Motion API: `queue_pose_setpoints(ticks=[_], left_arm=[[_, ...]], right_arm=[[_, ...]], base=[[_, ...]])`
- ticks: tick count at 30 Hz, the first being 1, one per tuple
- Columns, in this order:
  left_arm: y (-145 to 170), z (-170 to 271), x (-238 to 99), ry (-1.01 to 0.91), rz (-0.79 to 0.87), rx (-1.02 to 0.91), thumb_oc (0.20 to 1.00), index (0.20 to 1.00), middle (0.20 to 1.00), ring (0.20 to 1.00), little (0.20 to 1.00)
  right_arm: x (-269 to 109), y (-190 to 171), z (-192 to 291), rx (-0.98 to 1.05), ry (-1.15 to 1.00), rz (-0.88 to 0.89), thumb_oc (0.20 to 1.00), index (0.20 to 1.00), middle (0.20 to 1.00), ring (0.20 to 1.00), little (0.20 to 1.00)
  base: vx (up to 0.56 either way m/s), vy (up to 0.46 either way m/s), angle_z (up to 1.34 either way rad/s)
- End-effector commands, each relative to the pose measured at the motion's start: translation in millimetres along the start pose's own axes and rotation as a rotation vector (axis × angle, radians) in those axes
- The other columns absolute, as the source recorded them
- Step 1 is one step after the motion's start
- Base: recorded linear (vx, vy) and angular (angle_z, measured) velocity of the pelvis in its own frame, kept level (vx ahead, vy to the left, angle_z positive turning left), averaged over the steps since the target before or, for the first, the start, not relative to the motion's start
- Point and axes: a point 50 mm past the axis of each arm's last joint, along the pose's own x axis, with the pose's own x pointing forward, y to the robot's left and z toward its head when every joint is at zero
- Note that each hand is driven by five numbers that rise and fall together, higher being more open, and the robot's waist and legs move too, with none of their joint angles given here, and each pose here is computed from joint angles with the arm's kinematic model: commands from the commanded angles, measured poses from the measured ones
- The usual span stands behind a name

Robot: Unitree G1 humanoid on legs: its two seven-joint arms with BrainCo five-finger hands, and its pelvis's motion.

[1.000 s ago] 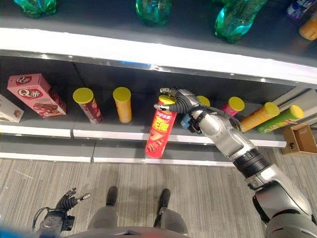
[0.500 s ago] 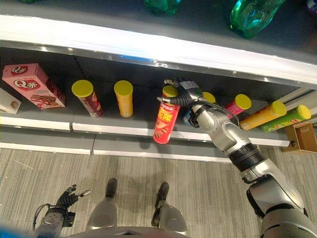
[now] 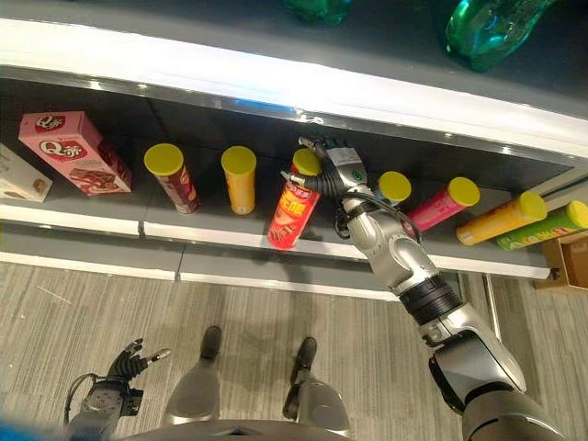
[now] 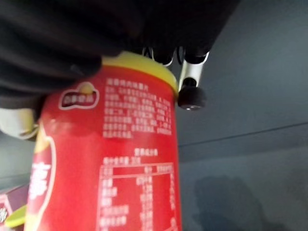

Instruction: Put the goods on the table back onto the shelves and tidy them up.

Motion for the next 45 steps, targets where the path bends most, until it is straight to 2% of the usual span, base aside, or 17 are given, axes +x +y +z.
queue_pose_setpoints(ticks=[1,9,29,45], left_arm=[[-2.0,19.0,6.0,-0.069,0.000,0.033,1.000,1.000,1.000,1.000,1.000],[0.0,28.5,8.6,-0.102,0.004,0.051,1.000,1.000,1.000,1.000,1.000],[0.0,55.5,13.8,-0.193,0.002,0.029,1.000,1.000,1.000,1.000,1.000],[-0.7,69.6,14.1,-0.251,0.001,0.023,1.000,1.000,1.000,1.000,1.000]], right_arm=[[21.6,-35.6,2.5,-0.074,-0.039,-0.193,0.200,0.200,0.200,0.200,0.200],[25.5,-64.4,-11.9,-0.210,-0.027,-0.308,0.200,0.200,0.200,0.200,0.200],[30.2,-93.0,-17.7,-0.317,-0.042,-0.395,0.200,0.200,0.200,0.200,0.200],[33.3,-133.9,-31.9,-0.492,-0.010,-0.522,0.200,0.200,0.200,0.200,0.200]], base=[[-0.03,-0.023,0.04],[-0.05,-0.027,0.13],[-0.04,-0.005,0.03],[-0.01,-0.001,0.02]])
